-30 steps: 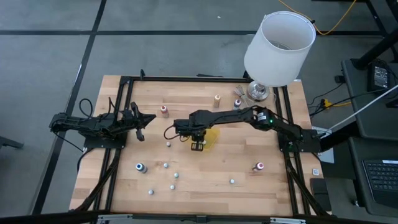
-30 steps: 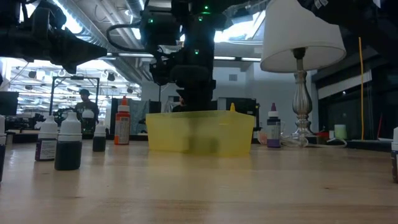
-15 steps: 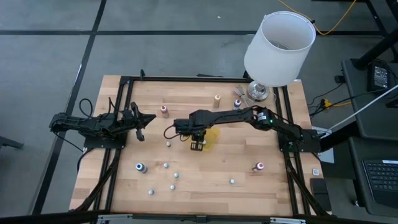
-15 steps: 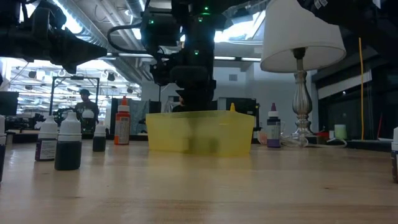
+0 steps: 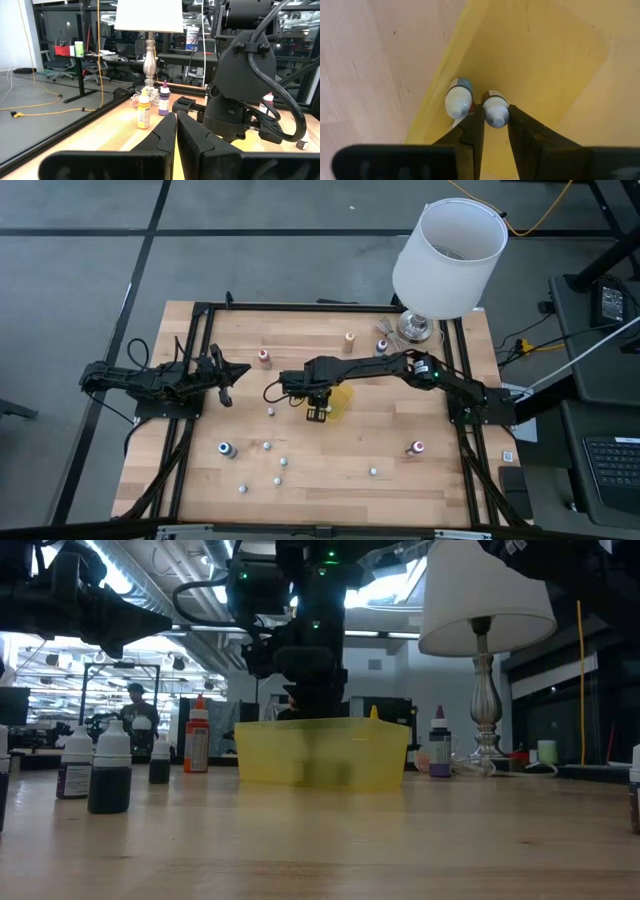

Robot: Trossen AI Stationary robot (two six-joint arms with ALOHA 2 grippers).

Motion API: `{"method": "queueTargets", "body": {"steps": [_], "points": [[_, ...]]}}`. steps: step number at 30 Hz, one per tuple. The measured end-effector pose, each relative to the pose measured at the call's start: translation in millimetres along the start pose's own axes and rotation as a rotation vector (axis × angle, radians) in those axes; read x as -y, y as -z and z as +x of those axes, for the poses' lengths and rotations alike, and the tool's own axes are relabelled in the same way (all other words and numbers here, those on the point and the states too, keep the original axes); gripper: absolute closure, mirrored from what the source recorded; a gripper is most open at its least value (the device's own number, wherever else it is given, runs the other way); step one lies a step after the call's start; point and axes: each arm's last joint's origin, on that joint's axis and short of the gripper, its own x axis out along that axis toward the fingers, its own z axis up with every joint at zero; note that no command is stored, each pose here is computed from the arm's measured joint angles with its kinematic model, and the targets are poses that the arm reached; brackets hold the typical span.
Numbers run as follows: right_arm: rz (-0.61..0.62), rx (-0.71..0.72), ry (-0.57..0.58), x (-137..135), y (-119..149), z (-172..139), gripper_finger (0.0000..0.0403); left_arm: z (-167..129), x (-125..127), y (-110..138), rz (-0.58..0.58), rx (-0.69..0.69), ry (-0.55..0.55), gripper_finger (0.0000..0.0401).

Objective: Pick & Place food coloring
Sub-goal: Put the small black food coloring bottle into the yellow bin, then put the small brown food coloring bottle into the yellow bin

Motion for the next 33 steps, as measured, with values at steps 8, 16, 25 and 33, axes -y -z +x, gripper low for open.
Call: {"method": "queueTargets", "body": {"steps": [8, 16, 25, 33], "points": [[0.005, 0.001, 0.0, 2.7, -0.4, 0.1, 0.0319, 0.0, 0.0, 0.0, 0.0, 0.0, 0.0, 0.039], [0.003, 0.002, 0.001, 3.6, -0.6, 0.2, 0.0301, 0.0, 0.0, 0.0, 0.0, 0.0, 0.0, 0.0391], [-0.01, 0.006, 0.002, 6.2, -1.3, 0.3, 0.027, 0.0, 0.0, 0.0, 0.0, 0.0, 0.0, 0.0389], [0.0, 0.012, 0.003, 11.0, -0.9, -5.2, 0.0267, 0.0, 0.0, 0.1, 0.0, 0.0, 0.0, 0.0392]]}}
